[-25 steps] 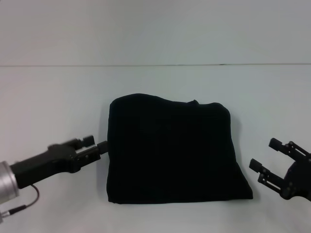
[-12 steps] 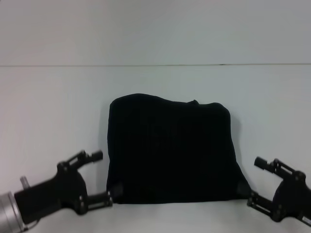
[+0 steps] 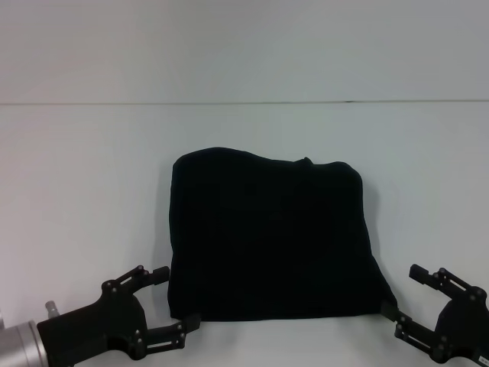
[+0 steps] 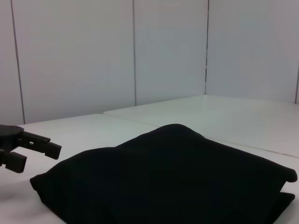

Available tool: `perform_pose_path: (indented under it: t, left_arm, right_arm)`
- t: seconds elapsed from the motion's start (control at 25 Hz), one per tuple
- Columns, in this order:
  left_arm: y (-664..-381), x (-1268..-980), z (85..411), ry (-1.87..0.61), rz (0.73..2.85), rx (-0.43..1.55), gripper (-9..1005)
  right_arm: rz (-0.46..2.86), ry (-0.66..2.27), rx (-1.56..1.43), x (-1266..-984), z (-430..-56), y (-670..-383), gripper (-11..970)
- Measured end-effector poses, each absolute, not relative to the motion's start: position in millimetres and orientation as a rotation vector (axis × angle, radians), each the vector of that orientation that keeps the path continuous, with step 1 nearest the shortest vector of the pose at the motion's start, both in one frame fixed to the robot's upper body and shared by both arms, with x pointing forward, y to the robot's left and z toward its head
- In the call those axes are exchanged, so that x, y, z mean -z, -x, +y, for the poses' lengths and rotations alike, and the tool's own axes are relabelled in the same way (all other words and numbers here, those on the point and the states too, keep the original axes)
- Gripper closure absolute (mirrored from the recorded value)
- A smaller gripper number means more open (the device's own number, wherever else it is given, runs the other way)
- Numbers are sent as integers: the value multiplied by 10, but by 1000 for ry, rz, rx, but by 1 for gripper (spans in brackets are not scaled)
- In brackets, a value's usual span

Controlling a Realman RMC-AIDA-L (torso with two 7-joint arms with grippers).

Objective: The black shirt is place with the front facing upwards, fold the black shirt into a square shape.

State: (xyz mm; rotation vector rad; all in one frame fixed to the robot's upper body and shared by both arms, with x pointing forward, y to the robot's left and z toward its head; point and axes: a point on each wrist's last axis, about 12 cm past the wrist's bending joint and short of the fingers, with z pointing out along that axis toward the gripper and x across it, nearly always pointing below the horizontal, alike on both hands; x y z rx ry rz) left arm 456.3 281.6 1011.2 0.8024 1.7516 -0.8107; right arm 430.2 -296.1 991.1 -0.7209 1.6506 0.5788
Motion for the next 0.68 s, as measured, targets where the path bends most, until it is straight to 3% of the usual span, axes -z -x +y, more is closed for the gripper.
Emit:
perform_pose_path:
  t: [0.68]
  left_arm:
    - [-4604, -10128, 2814, -774, 1750, 816, 47]
  right_arm:
    - [1637, 733, -582, -9906, -2926, -4285, 172]
